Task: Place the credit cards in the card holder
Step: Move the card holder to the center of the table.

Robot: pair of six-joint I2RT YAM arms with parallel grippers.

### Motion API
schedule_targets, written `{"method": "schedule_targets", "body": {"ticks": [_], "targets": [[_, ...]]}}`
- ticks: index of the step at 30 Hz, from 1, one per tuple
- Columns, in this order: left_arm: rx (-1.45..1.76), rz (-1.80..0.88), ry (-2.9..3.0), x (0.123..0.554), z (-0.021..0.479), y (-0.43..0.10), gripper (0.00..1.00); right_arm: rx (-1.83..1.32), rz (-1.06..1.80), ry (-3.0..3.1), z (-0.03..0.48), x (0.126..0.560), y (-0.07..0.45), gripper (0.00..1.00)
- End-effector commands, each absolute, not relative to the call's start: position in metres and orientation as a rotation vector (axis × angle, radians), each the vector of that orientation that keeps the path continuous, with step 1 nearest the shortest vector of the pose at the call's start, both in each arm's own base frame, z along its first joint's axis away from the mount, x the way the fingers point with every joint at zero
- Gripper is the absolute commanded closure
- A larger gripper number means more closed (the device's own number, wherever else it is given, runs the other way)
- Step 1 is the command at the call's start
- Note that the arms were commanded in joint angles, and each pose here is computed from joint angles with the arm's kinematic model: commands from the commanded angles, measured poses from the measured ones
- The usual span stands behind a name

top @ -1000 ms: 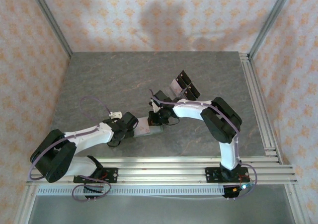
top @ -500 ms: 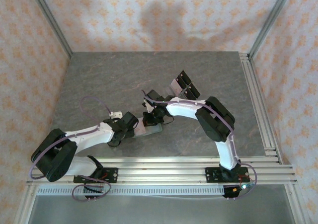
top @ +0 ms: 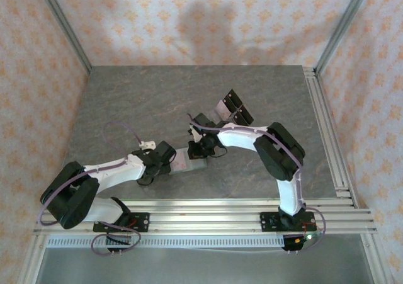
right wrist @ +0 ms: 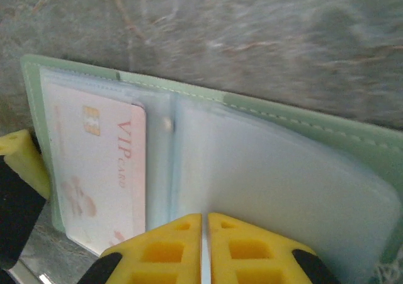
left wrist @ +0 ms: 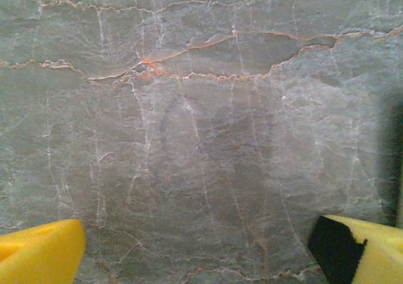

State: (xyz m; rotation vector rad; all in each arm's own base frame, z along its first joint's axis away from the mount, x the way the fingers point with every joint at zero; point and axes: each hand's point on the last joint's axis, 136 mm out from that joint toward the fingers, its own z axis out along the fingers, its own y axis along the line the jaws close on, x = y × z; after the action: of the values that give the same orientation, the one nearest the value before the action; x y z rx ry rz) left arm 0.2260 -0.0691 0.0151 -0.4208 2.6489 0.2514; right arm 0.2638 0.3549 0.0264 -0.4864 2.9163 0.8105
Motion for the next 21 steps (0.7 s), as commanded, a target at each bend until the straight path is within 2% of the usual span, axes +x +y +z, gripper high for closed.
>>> {"method": "schedule_targets", "body": {"ticks": [1,6,15,21], "targets": [[-0.420,0.247,2.662,0.231,0.011,-0.072,0.02,-0.423,0.694,2.932,0.020,0.269,0.328,0.90],[-0.403,0.244,2.657,0.236,0.014,-0.076,0.02,-0.398,0.632,2.934,0.021,0.273,0.311,0.91],[-0.385,0.214,2.648,0.244,0.017,-0.082,0.02,-0.456,0.756,2.858,0.059,0.271,0.334,0.93],[-0.378,0.207,2.644,0.247,0.020,-0.084,0.02,-0.493,0.749,2.863,0.056,0.268,0.345,0.94]]}}
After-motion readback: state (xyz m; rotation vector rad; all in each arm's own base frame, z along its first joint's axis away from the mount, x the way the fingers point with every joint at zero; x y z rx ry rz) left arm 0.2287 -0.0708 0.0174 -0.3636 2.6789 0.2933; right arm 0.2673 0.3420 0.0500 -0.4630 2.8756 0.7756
